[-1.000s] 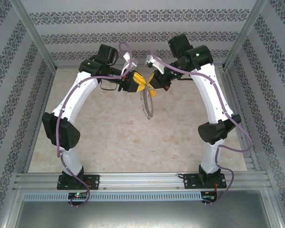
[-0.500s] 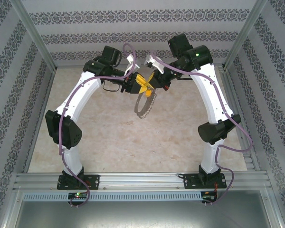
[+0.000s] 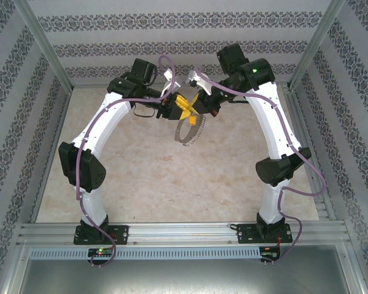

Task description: Put the keys on the keyring

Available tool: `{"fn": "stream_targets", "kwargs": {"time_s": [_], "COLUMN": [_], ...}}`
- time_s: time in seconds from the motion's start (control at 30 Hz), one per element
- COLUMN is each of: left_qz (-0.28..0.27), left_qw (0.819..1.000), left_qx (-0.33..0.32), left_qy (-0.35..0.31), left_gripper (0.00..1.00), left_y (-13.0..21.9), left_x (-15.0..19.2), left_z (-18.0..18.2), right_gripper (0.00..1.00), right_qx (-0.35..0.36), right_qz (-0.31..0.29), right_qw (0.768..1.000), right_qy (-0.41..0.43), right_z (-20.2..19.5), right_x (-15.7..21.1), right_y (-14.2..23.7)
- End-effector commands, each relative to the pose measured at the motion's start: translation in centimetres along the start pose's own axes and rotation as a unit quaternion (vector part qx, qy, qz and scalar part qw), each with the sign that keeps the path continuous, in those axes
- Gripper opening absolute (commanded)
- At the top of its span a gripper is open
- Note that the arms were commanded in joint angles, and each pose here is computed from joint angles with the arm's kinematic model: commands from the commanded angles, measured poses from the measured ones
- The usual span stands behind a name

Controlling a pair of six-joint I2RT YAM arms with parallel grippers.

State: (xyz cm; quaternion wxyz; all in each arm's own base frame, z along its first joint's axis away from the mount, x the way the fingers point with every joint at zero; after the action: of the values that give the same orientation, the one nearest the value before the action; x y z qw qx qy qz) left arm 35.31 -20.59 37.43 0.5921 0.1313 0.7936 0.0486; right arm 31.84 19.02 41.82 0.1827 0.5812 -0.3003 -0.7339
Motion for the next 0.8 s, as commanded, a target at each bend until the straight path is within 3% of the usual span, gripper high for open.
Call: {"fn": "stream_targets", "kwargs": {"time_s": [0.0,0.23,0.3,0.33,0.37,0.47,0.63,0.77], "left_qz": [-0.012,-0.013,-0.014,-0.015,-0.016,-0.017,-0.024,-0.027], "left_qw": [1.0,1.0,1.0,1.0,1.0,1.0,0.999,0.999], "left_qx": [0.008,0.01,0.012,0.013,0.013,0.005,0.005,0.006], "left_qy": [-0.021,-0.019,-0.019,-0.019,-0.021,-0.025,-0.031,-0.031], "left_gripper": [0.28,0.0,0.0,0.0,0.0,0.0,0.0,0.0], "left_y": [-0.2,-0.3,-0.4,-0.4,-0.4,-0.3,-0.3,-0.3], "left_x": [-1.0,-0.9,-0.9,-0.9,-1.0,-1.2,-1.4,-1.6], "left_z": [-0.4,-0.1,-0.2,-0.2,-0.3,-0.3,-0.3,-0.2], "right_gripper": [0.0,0.0,0.0,0.08,0.23,0.42,0.46,0.49], "right_qx": [-0.011,-0.004,0.003,0.009,0.019,0.054,0.078,0.057], "right_qz": [-0.007,-0.016,-0.022,-0.026,-0.033,-0.068,-0.167,-0.249], "right_qw": [1.0,1.0,1.0,0.999,0.999,0.996,0.98,0.962], "right_qy": [0.017,0.021,0.021,0.018,0.012,-0.017,-0.071,-0.091], "right_z": [0.2,0.1,0.0,-0.1,-0.3,-1.1,-1.4,-1.0], "right_x": [-0.3,-0.6,-0.8,-0.8,-0.9,-0.5,2.2,5.1], "right_y": [-0.5,-0.3,-0.1,0.1,0.4,2.2,4.5,5.0]}}
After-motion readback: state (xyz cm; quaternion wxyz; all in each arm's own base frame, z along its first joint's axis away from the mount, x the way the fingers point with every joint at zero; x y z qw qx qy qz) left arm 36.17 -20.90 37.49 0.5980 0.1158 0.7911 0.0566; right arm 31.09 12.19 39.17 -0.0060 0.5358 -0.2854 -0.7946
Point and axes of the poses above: each hand's point on the last joint's axis, 136 mm out from that joint toward the fingers, its own y axis back along the fingers, its own z axis along the line the jaws close on, x = y × z, the point moved 10 cm from there along y, back along the fingers
